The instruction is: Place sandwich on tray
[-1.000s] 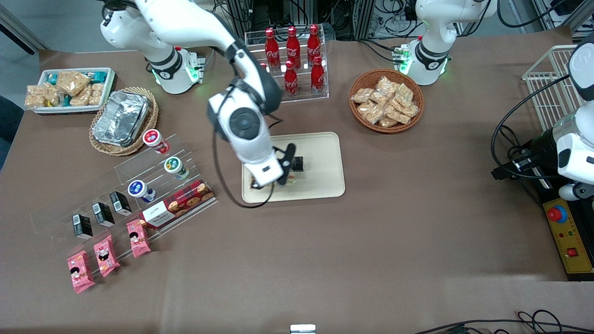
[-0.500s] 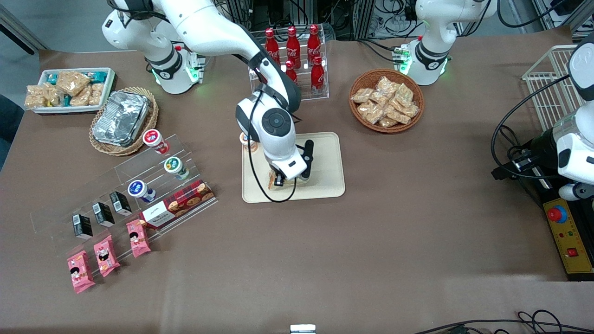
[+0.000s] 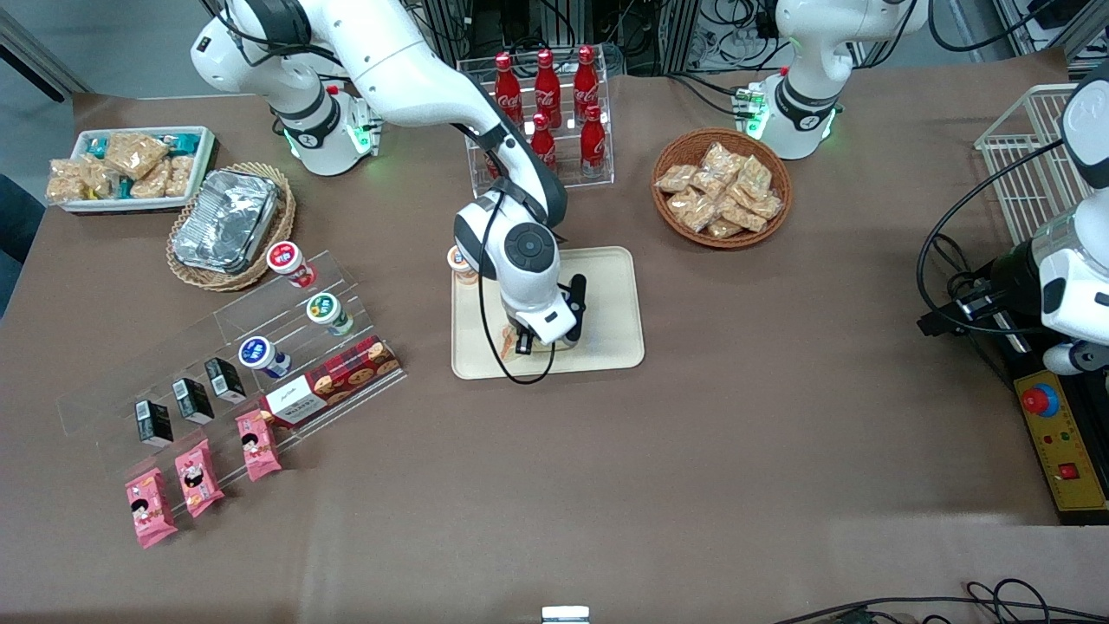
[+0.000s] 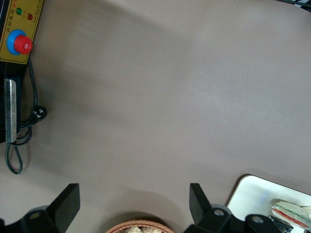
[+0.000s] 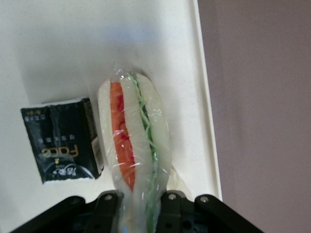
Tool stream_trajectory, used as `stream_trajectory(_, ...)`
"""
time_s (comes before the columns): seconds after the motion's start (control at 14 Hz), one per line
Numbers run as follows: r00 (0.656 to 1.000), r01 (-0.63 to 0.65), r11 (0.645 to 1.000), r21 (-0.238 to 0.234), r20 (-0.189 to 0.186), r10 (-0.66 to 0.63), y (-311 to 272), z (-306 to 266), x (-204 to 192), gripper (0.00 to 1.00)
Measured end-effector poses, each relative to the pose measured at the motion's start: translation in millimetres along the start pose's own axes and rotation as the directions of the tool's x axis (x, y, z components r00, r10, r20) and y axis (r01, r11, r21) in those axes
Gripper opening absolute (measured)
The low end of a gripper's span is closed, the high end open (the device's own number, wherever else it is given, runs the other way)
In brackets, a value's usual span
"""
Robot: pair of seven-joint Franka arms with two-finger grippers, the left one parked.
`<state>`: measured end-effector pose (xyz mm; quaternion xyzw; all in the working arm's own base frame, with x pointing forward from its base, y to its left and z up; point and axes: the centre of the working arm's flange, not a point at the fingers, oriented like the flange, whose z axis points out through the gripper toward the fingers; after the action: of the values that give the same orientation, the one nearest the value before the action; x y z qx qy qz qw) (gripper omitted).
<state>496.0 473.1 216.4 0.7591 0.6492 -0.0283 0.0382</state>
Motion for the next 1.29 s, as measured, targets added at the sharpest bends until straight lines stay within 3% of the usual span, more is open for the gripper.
stream_trajectory(0.07,1.000,-0.003,1.000,-0.005,-0.004,0.002,1,-2,0,0.25)
stream_trajectory(0.29,0.999,-0.032,0.999,-0.030,-0.028,0.031,21,-26,-6,0.54)
stream_trajectory(0.5,0.994,-0.096,0.995,0.009,-0.041,0.097,51,-95,-40,0.81)
stream_trajectory(0.64,0.985,-0.159,0.986,0.041,-0.063,0.161,75,-151,-82,0.99)
stream_trajectory(0.79,0.969,-0.236,0.967,0.094,-0.055,0.241,99,-192,-140,0.99)
stream_trajectory(0.93,0.939,-0.338,0.926,0.168,-0.010,0.345,120,-218,-208,0.99)
stream_trajectory(1.07,0.865,-0.497,0.845,0.198,0.043,0.499,140,-243,-284,0.99)
stream_trajectory(1.14,0.805,-0.591,0.785,0.184,0.067,0.590,147,-256,-321,0.99)
stream_trajectory(1.29,0.642,-0.766,0.627,0.143,0.097,0.761,154,-280,-382,0.99)
